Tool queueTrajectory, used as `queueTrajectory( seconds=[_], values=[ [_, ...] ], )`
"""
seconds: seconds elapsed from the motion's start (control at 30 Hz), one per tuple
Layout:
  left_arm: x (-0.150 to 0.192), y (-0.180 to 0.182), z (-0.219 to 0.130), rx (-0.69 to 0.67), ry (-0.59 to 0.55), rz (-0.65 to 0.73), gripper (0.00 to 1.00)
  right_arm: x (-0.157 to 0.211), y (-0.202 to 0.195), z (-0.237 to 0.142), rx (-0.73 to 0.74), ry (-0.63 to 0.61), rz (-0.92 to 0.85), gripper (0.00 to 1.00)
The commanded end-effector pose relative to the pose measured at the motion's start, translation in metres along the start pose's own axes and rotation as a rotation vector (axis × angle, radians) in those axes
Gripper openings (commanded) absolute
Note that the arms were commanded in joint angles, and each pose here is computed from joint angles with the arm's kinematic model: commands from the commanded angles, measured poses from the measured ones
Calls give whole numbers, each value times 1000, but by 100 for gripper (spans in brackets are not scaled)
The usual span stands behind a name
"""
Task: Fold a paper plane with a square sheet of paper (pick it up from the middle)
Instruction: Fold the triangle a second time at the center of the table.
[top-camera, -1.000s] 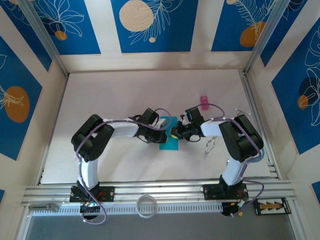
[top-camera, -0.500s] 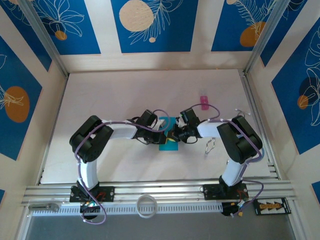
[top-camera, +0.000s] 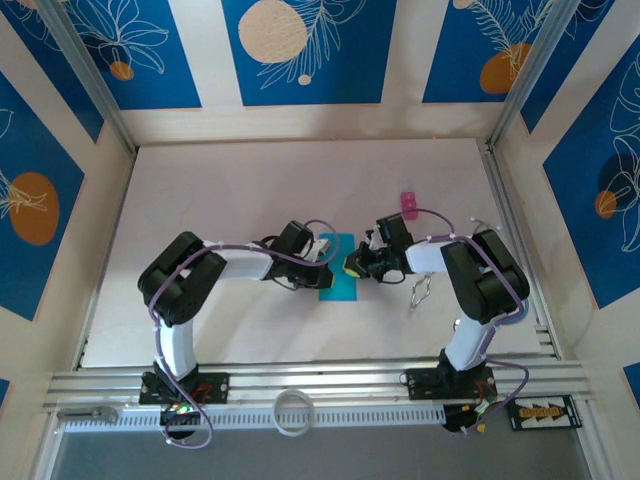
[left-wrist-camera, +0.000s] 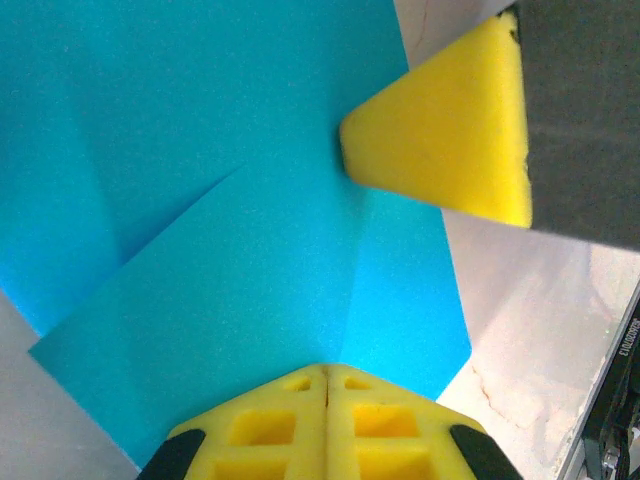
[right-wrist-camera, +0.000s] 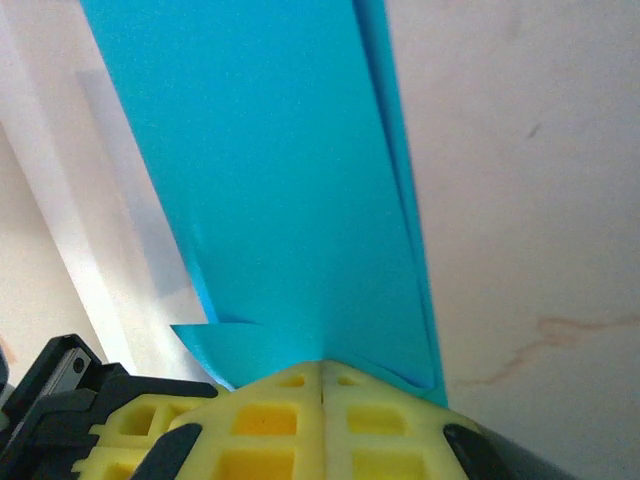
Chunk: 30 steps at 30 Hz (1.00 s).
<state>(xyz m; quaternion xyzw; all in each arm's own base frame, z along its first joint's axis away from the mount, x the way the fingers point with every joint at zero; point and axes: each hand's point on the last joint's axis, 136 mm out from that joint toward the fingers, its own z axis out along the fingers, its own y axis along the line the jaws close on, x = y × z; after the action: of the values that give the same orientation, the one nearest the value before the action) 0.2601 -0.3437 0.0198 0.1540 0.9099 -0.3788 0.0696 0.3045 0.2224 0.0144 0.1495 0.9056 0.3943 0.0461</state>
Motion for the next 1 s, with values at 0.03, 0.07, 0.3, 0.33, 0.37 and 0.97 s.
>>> queueTrajectory(
  seconds=[0.03,0.07,0.3,0.33,0.37,0.97],
  values=[
    [49,42,4,-129,139,-131,0,-31,-46,-10,187,-134,87,1],
    [48,42,4,-126,135,-133,0,-34,-47,-12,188,-149,89,1],
    [46,40,3,-120,124,-136,0,-44,-12,-27,80,-188,-4,2],
    [45,39,3,-118,122,-137,0,-42,-4,-29,57,-182,-31,2],
    [45,38,3,-115,121,-136,0,-40,2,-31,39,-174,-49,1],
    [20,8,-5,-30,73,-117,0,6,-23,3,150,-18,-83,0]
  ],
)
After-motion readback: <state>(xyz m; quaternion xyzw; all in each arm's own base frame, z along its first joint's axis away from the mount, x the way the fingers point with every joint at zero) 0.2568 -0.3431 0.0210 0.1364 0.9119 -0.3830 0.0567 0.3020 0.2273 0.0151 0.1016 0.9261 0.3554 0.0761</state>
